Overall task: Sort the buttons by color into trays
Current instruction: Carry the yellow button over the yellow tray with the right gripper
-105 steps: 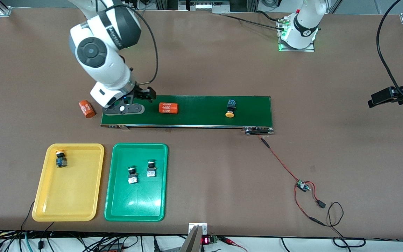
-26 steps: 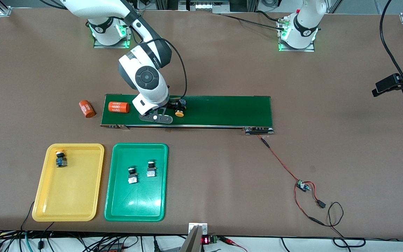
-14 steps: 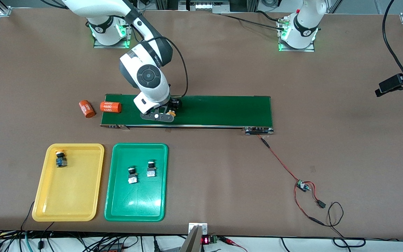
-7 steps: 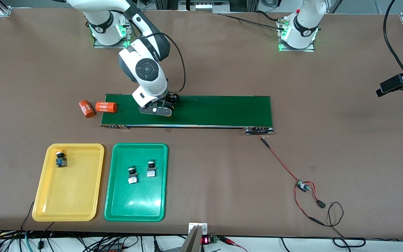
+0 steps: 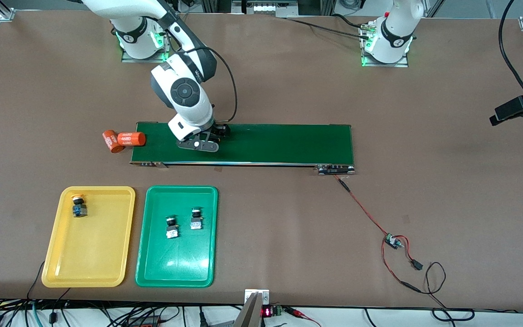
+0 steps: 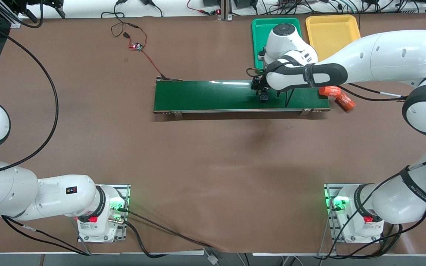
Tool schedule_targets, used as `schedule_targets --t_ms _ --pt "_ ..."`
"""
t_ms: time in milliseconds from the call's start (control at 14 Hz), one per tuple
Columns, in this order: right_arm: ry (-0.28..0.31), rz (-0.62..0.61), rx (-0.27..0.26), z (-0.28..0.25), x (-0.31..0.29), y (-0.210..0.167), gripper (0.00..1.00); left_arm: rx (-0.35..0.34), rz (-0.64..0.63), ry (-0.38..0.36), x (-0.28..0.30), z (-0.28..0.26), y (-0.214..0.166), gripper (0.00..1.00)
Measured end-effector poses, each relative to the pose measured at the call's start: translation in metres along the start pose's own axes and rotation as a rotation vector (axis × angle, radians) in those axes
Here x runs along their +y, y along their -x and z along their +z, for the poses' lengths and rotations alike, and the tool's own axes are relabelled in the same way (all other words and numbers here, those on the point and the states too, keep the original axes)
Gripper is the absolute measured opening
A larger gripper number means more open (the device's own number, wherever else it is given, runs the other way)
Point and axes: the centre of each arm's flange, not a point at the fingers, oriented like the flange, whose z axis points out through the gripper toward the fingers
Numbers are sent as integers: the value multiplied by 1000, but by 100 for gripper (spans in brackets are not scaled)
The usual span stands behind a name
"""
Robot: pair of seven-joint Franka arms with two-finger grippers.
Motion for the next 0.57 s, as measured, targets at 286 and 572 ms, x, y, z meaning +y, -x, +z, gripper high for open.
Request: schedule_targets --t_ms 286,572 --pt "-3 4 1 1 2 -2 87 -1 -9 0 -5 1 -1 100" --pt "-3 5 -2 4 2 -2 85 -1 -9 0 -5 1 -1 100"
